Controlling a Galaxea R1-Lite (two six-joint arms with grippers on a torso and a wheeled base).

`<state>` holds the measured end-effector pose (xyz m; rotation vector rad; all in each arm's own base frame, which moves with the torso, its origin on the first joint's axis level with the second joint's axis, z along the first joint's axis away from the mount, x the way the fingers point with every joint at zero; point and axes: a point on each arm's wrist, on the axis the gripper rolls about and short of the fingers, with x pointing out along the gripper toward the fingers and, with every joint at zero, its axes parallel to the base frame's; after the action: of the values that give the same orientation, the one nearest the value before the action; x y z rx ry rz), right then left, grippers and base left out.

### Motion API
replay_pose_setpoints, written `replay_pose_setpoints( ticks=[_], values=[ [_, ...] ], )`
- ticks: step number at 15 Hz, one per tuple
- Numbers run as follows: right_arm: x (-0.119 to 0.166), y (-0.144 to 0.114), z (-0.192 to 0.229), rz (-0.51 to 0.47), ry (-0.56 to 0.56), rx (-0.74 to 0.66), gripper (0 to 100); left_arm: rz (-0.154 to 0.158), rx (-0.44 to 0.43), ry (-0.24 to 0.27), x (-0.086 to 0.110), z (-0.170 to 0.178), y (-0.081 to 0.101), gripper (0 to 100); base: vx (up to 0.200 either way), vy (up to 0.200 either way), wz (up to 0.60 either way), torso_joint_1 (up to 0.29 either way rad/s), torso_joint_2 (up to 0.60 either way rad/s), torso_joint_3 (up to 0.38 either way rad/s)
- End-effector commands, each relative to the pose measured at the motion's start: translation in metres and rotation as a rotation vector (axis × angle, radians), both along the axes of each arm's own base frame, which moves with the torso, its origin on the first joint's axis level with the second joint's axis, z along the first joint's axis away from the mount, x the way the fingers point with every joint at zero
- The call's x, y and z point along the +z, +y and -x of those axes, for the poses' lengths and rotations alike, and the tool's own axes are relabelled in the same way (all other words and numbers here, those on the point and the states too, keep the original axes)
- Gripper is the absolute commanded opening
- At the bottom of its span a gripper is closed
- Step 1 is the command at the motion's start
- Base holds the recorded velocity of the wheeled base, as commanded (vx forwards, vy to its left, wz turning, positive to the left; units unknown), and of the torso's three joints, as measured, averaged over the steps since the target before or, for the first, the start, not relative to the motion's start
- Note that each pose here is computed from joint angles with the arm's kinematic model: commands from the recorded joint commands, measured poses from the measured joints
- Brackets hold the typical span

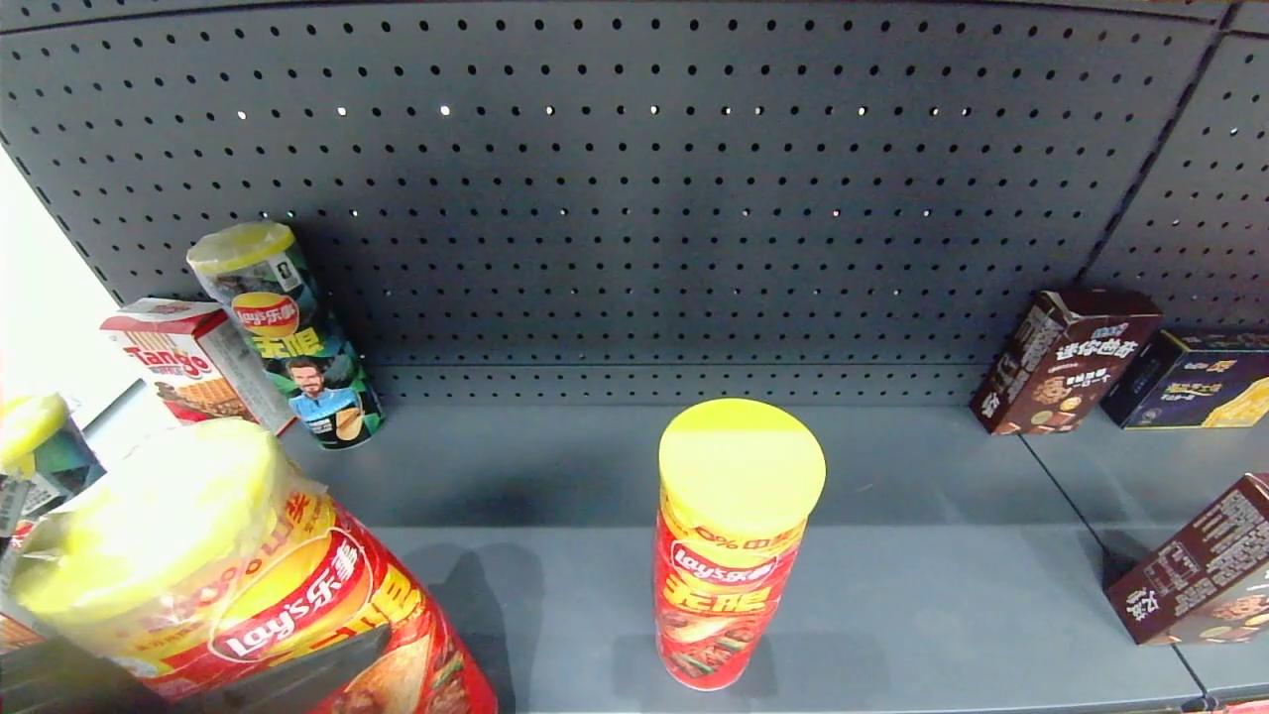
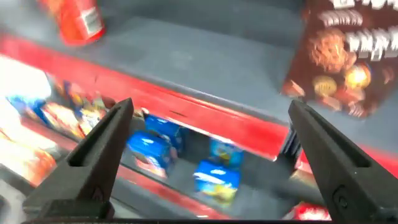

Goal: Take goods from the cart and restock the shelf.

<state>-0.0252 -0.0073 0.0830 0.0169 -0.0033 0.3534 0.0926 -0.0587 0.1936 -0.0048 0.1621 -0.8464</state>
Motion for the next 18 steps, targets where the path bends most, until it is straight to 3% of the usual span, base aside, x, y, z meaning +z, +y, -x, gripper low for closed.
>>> replay_pose_setpoints(
  ticks=[1,3,4,5,7,9,12,14,15,17,18],
  values=[
    [0.0008,-0.0016,-0.0005,-0.021,0.003,-0.112,100,0.001,0.0,-0.002,0.0006,-0.0001,-0.0001,0,0.0,0.0,0.0,0.0,0.0,0.0],
    [0.0002,-0.0044,-0.0011,0.02,-0.005,-0.245,100,0.001,0.0,-0.002,0.0003,-0.0001,-0.0001,0,0.0,0.0,0.0,0.0,0.0,0.0],
    [0.0003,-0.0043,-0.001,0.084,-0.018,-0.237,100,0.001,0.0,-0.002,0.0003,-0.0001,-0.0001,0,0.0,0.0,0.0,0.0,0.0,0.0],
    [0.0003,-0.0033,-0.0008,0.136,-0.034,-0.188,100,0.001,-0.002,-0.001,0.0003,0.0,-0.0001,0,0.0,0.0,0.0,0.0,0.0,0.0],
    [0.0,0.0026,0.0008,0.179,-0.076,0.095,100,0.002,-0.017,0.002,-0.0006,0.0005,-0.0005,0,0.0,0.0,0.0,0.0,0.0,0.0],
    [0.0001,0.0041,0.0016,0.165,-0.08,0.174,100,0.003,-0.035,0.005,-0.0007,0.0005,-0.0008,0,0.0,0.0,0.0,0.0,0.0,0.0],
    [0.0,0.0001,-0.0006,0.001,-0.008,-0.042,100,0.005,-0.037,0.002,0.0002,0.0004,-0.0009,0,0.0,0.0,0.0,0.0,0.0,0.0],
    [-0.0002,-0.0014,-0.0011,0.011,-0.01,-0.116,100,0.005,-0.032,0.002,0.0002,0.0001,-0.0004,0,0.0,0.0,0.0,0.0,0.0,0.0],
    [-0.0008,0.0018,-0.0002,0.136,-0.056,0.037,100,0.003,-0.031,0.002,0.0,0.0,-0.0003,0,0.0,0.0,0.0,0.0,0.0,0.0],
    [-0.0007,0.0022,0.0001,0.128,-0.053,0.054,100,0.001,-0.028,0.006,-0.0002,-0.0012,-0.0007,0,0.0,0.0,0.0,0.0,0.0,0.0],
    [-0.0007,0.0008,-0.0004,0.044,-0.017,-0.012,100,-0.002,-0.025,0.009,0.0027,-0.0064,-0.0033,0,0.0,0.0,0.0,0.0,0.0,0.0]
  ],
)
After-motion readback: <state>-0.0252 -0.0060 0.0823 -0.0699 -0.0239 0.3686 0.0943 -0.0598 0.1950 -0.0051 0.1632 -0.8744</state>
